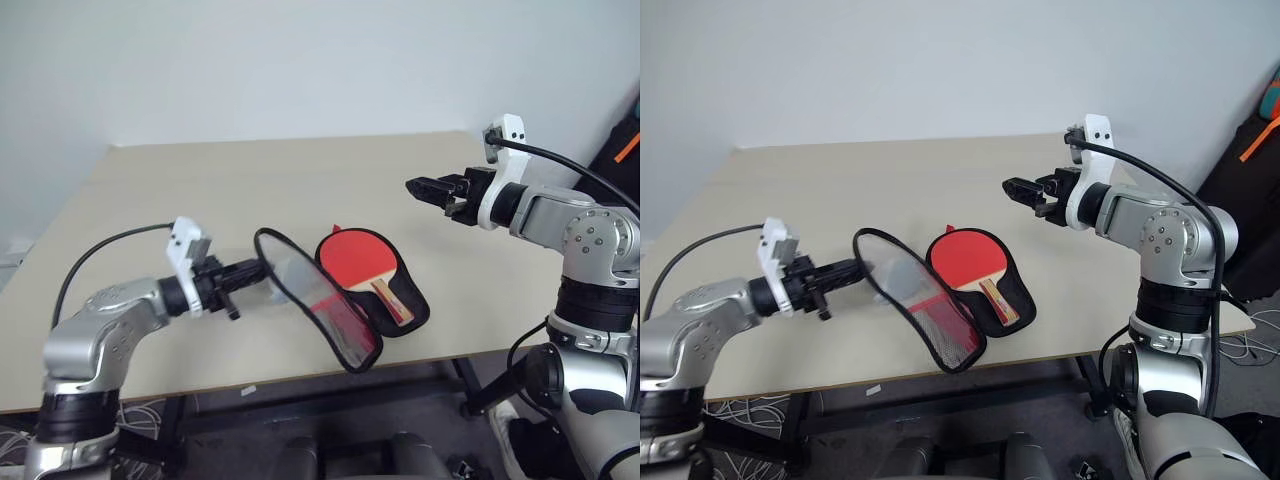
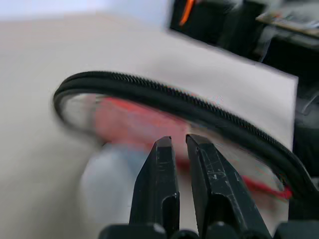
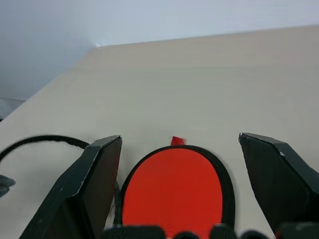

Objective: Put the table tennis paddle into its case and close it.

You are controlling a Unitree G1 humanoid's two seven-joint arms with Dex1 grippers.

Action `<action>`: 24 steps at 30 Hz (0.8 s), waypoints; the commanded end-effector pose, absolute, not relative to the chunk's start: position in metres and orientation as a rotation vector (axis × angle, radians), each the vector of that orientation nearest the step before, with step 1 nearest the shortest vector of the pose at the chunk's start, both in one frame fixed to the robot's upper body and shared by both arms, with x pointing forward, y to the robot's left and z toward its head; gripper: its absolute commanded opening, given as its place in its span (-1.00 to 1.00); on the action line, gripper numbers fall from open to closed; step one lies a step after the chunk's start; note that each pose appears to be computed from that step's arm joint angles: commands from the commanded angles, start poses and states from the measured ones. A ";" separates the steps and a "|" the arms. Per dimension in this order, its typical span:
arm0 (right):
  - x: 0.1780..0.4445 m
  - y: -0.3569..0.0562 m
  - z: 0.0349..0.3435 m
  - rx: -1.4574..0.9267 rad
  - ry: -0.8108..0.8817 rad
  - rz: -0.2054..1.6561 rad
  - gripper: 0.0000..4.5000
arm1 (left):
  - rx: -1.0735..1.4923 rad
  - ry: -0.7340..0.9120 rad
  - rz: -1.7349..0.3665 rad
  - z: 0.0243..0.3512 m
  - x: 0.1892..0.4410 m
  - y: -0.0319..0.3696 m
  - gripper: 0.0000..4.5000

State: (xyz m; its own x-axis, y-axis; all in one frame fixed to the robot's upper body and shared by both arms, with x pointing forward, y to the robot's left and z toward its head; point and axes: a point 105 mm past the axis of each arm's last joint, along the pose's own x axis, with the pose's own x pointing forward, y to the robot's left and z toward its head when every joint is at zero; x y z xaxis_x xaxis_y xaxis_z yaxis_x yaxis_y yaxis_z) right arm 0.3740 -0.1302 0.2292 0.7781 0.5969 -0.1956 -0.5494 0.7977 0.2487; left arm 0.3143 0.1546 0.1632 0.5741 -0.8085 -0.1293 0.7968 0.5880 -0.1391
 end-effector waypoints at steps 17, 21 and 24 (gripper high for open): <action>0.348 -0.170 0.239 -0.231 0.239 0.772 0.81 | -0.107 0.385 -1.072 0.113 0.300 0.052 -0.82; 0.335 -0.173 0.223 -0.319 0.295 0.907 0.81 | -0.166 0.482 -1.064 0.101 0.283 0.060 -0.66; 0.341 -0.177 0.218 -0.345 0.310 0.902 0.81 | -0.212 0.561 -1.067 0.093 0.270 0.062 -0.24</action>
